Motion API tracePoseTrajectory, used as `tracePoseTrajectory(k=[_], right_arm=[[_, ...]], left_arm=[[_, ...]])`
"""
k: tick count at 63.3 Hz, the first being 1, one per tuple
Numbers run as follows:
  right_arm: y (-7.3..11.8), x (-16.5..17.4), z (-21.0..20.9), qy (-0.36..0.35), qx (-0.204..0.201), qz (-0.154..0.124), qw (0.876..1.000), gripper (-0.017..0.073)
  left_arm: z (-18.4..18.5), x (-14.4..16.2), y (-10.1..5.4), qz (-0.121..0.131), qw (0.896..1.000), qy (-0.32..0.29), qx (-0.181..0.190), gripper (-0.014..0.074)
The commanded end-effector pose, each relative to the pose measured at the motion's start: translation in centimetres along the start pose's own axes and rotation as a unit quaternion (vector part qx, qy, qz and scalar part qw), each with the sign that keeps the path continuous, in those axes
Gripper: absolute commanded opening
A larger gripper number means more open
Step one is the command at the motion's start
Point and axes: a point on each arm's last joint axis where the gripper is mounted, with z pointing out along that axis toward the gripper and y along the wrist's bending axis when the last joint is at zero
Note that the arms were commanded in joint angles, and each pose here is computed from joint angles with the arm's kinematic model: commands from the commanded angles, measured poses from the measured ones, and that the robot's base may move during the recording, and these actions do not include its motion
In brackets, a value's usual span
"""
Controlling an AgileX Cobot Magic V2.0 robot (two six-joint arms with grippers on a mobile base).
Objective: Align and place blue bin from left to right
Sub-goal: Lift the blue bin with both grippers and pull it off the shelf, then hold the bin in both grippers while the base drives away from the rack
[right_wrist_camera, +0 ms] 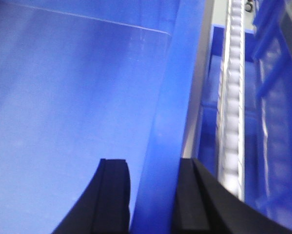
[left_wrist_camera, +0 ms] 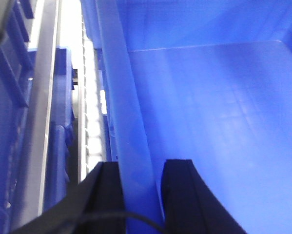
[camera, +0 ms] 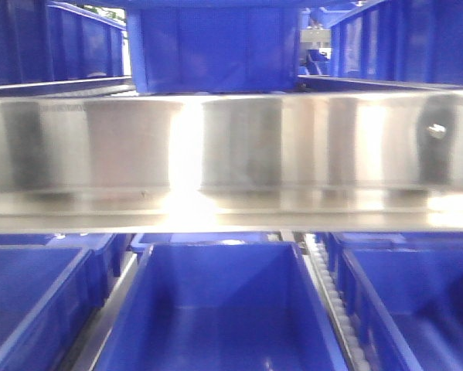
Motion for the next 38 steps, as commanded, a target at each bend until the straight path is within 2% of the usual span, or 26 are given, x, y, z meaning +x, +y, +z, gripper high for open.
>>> tracePoseTrajectory(k=[1, 38], right_arm=[[-0.27, -0.85, -1.56, -0.061, 0.002, -0.022, 0.998, -0.007], [-0.27, -0.85, -1.56, -0.061, 0.002, -0.022, 0.998, -0.007]], left_arm=[[-1.19, -1.04, 0.0, 0.012, 0.998, -0.06, 0.008, -0.0012], [-1.19, -1.04, 0.0, 0.012, 0.998, -0.06, 0.008, -0.0012]])
